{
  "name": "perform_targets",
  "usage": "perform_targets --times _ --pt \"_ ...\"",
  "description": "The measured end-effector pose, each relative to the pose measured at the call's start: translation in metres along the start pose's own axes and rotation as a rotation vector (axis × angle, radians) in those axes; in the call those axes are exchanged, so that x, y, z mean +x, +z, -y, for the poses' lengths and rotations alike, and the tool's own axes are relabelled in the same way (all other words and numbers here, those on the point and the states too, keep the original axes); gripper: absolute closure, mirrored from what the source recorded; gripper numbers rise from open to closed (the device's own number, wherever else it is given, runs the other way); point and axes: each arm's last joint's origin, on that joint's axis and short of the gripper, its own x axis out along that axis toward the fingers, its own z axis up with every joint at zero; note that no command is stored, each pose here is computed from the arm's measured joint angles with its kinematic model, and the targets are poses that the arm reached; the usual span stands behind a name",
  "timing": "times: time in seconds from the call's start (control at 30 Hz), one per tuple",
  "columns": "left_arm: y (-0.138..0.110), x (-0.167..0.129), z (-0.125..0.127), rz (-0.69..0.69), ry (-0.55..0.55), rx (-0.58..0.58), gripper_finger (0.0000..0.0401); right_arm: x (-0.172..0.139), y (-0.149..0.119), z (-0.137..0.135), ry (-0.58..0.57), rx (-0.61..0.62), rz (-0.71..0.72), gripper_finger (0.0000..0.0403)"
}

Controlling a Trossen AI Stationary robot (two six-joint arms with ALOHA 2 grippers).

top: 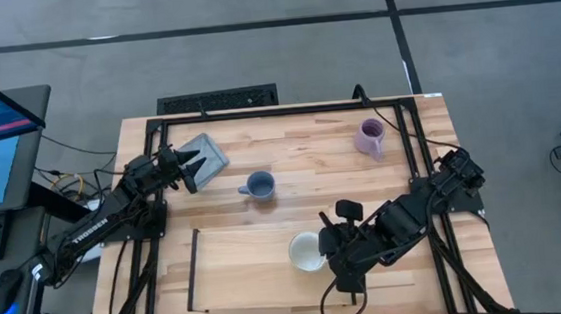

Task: Stack small to large cups/mugs on shelf
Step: Put the green mug on the shelf

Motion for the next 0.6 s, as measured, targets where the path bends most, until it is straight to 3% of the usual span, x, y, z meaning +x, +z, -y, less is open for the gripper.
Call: perform_targets --times 0.6 --pt "0.0 0.0 0.0 0.0 0.0 0.0 0.0245 0.0 0.0 0.0 0.0 -0.025 0.0 0.0255"
